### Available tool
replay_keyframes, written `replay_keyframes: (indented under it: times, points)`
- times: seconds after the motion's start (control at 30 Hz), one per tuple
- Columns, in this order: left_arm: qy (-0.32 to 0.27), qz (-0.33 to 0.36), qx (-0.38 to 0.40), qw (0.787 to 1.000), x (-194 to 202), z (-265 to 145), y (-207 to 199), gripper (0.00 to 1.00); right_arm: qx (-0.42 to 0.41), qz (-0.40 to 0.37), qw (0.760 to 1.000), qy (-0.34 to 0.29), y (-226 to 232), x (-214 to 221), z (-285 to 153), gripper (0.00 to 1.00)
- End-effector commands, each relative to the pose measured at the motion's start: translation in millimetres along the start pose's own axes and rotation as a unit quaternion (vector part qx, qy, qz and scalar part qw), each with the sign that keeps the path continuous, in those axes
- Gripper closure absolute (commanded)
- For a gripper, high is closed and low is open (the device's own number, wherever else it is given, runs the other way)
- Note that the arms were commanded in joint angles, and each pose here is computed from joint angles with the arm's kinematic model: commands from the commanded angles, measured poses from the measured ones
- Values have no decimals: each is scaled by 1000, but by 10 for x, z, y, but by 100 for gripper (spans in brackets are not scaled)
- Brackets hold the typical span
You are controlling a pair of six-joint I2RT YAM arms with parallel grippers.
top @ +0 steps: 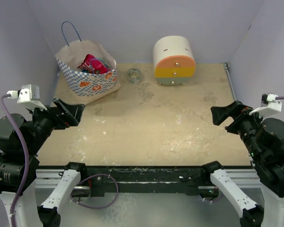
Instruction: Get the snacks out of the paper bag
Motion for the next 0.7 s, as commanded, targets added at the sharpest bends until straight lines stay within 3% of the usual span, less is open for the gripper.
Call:
replay_keyframes:
  times: [0.0,0.4,0.67]
  points:
    - [-9,-5,-26,1000,-56,1,39,1,25,-15,1000,11,-47,-62,-34,0]
    - [24,-2,-49,998,59,262,178,1,41,2,999,34,26,-38,298,0]
    - [74,-25,-81,994,36,904,276,1,46,16,997,55,108,15,616,0]
Point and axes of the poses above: each gripper's point midway between its finger pads, its own z axis out along the fingers, its own y axis along the line the jaws close on, x = y × z, the point moved 5 cm from there along -z, back along the fingers, and after that the axes turned 8 degrees about -z, right-handed, at the moved point
